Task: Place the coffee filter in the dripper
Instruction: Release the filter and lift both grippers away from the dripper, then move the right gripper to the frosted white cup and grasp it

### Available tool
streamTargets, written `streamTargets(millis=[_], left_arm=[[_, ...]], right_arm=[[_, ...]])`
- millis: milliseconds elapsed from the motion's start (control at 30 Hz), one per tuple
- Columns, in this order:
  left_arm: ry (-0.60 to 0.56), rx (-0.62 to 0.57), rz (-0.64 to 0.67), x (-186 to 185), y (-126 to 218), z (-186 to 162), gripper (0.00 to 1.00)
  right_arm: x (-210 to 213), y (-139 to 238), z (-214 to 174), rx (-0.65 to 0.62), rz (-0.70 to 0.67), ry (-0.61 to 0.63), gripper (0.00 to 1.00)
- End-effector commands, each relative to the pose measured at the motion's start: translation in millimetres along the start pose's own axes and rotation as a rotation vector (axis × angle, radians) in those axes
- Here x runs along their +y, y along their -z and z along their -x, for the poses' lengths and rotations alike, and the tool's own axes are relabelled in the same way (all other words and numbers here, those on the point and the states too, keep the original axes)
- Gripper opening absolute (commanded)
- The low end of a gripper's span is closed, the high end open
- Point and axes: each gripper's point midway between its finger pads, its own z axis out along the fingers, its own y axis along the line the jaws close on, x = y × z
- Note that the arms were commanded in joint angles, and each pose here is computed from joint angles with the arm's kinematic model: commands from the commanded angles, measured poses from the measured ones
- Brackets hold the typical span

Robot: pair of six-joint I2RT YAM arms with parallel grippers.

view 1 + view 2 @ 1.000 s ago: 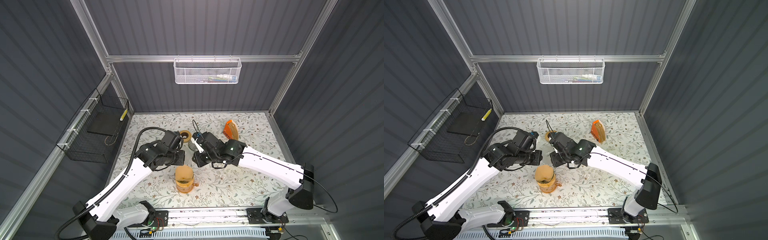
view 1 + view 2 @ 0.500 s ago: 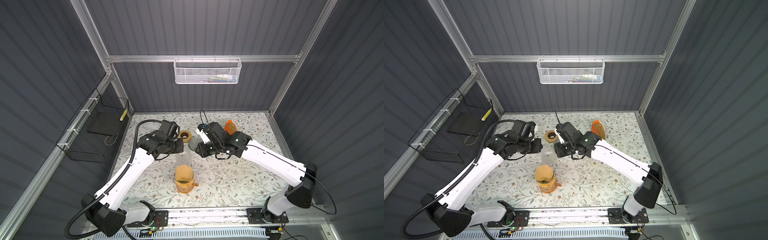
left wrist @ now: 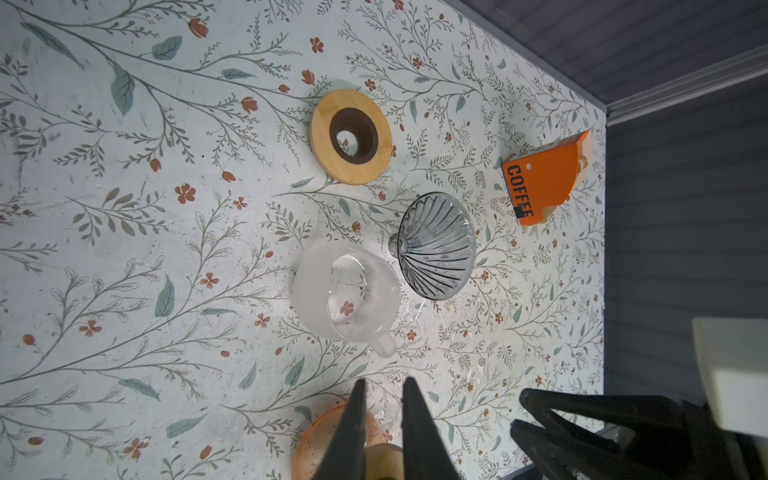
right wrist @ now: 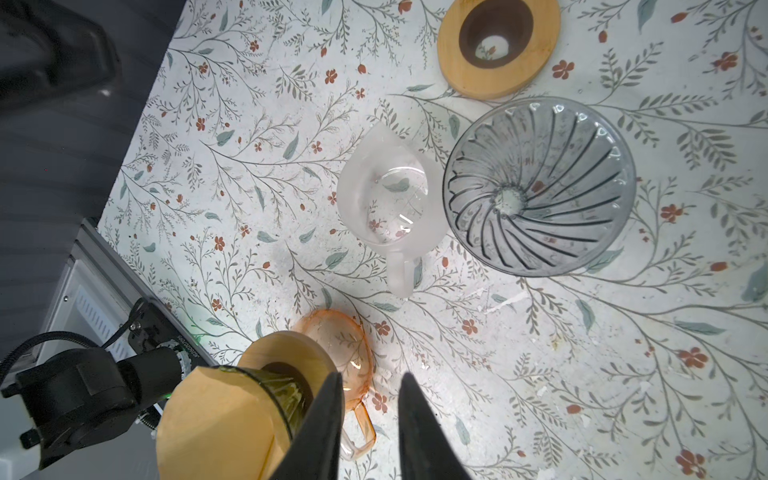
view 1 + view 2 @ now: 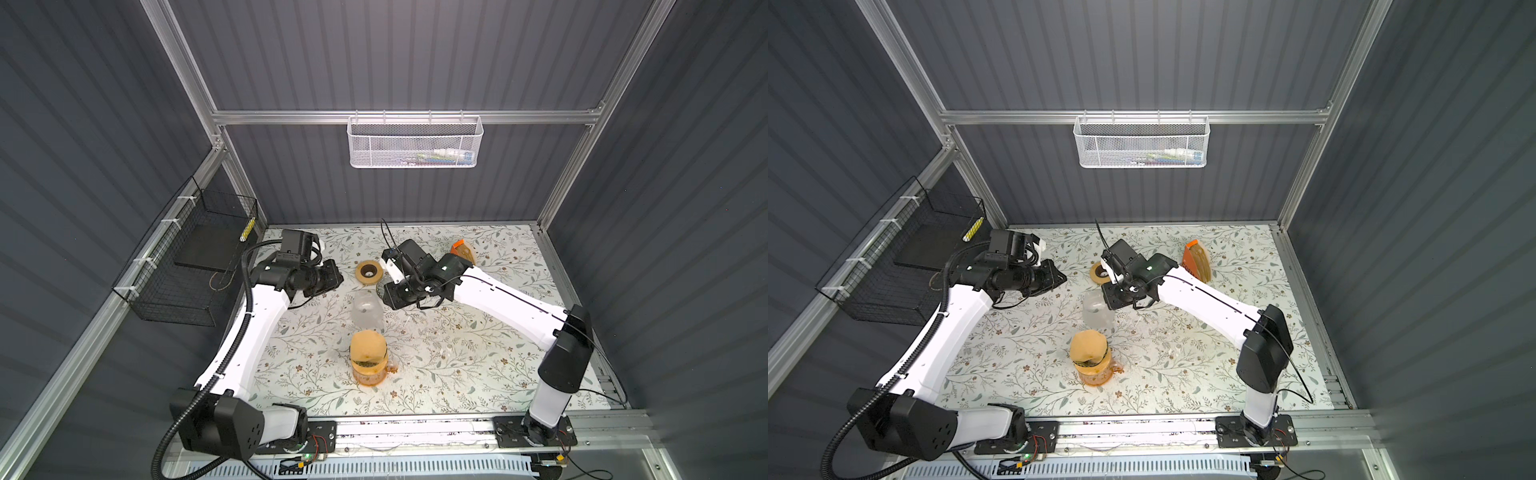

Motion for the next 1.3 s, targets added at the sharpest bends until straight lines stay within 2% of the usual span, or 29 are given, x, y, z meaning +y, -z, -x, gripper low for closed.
streamTargets(millis=[0,267,833,1267], left_arm=[[0.013,0.036,-0.083,-3.6,-3.5,0.2,0.25],[0.049,0.055,-0.082,7.8,-9.9,1.8,0.33],[0.087,0.101,-0.061,19.5,-19.4,-16.1,0.30],[0.094,0.116,-0.058,24.2,-27.2,-20.0,0.29]], right_arm=[[-1.4,-7.3,3.3,0.012,-0.003,0.030,0.28],[-11.2,-42.0,-14.0,0.064,-0.003,0.026,0.33],[-24.4,-94.7,-47.1,0.187,-0.017,0.073,0.34],[-19.9,-111.5,-46.9,0.212,-0.017,0.099,0.34]])
